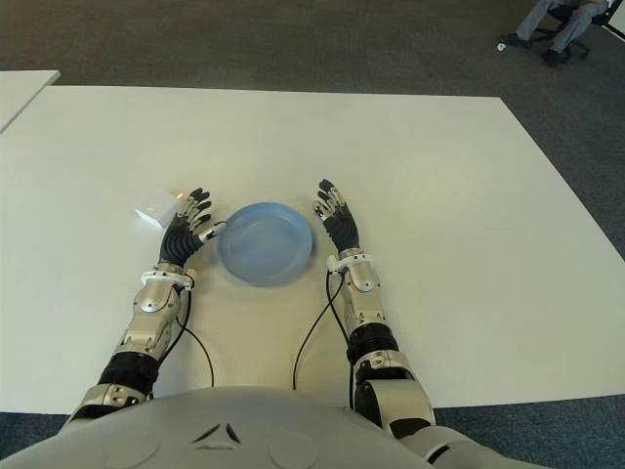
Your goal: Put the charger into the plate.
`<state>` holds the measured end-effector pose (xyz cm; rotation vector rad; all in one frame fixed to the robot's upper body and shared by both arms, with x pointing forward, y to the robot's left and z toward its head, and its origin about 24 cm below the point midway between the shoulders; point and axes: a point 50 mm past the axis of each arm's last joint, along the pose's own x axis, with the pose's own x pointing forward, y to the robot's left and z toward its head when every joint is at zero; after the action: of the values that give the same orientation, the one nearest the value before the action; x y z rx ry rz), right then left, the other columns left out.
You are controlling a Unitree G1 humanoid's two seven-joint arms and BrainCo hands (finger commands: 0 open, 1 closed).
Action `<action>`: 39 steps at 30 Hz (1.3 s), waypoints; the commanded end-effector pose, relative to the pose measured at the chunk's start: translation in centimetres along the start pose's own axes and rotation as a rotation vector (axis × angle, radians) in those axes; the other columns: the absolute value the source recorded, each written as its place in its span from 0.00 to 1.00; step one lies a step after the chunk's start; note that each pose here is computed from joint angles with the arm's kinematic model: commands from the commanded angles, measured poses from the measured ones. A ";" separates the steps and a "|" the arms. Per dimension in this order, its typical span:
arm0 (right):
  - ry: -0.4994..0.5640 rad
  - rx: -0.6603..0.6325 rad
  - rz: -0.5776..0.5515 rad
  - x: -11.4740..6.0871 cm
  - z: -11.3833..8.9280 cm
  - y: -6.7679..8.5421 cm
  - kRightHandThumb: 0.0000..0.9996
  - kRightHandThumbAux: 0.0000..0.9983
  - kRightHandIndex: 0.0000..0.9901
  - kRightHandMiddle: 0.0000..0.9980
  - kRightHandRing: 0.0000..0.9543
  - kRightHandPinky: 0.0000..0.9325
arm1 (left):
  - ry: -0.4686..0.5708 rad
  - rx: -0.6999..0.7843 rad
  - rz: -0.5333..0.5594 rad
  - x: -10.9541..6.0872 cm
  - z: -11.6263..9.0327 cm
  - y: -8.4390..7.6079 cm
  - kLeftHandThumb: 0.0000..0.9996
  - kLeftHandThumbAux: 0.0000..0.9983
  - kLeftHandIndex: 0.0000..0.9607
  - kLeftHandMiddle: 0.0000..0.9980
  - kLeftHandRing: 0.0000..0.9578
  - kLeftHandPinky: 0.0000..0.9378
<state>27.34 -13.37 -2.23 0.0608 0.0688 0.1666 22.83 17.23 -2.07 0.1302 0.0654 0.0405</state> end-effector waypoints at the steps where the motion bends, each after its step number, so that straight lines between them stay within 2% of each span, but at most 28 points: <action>1: 0.124 0.017 -0.015 -1.0 -2.3 0.0 0.00 0.56 0.05 0.07 0.06 0.06 | -0.043 0.020 0.100 -0.2 2.1 0.9 0.25 0.70 0.12 0.17 0.19 0.27; 4: 0.120 0.016 -0.011 -0.9 -2.3 0.1 0.00 0.56 0.05 0.07 0.06 0.06 | -0.069 0.015 0.182 0.1 3.3 1.3 0.30 0.69 0.15 0.20 0.22 0.29; 11: 0.121 0.021 -0.014 -0.6 -2.4 0.5 0.00 0.55 0.05 0.07 0.05 0.05 | -0.088 0.028 0.252 0.6 6.0 2.1 0.39 0.68 0.20 0.24 0.24 0.28; 24: 0.124 0.039 -0.022 -0.3 -2.5 1.3 0.00 0.54 0.06 0.08 0.06 0.05 | -0.124 0.080 0.234 2.0 11.0 2.3 0.42 0.67 0.19 0.23 0.24 0.28; 31: 0.124 0.047 -0.017 -0.1 -2.6 1.6 0.00 0.55 0.06 0.08 0.06 0.06 | -0.146 0.118 0.208 2.2 11.6 2.6 0.45 0.65 0.18 0.22 0.25 0.31; 35: 0.124 0.055 -0.020 0.0 -2.6 1.6 0.00 0.55 0.06 0.08 0.06 0.06 | -0.212 0.318 0.197 2.2 12.5 2.7 0.42 0.62 0.16 0.22 0.25 0.29; 39: 0.120 0.059 -0.021 0.1 -2.6 1.7 0.00 0.56 0.06 0.07 0.05 0.06 | -0.242 0.439 0.208 2.6 12.9 2.9 0.38 0.58 0.14 0.21 0.24 0.28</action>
<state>28.53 -11.50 -2.32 0.0906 0.0717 0.1638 25.80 18.59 10.80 0.4720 -0.1686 0.2322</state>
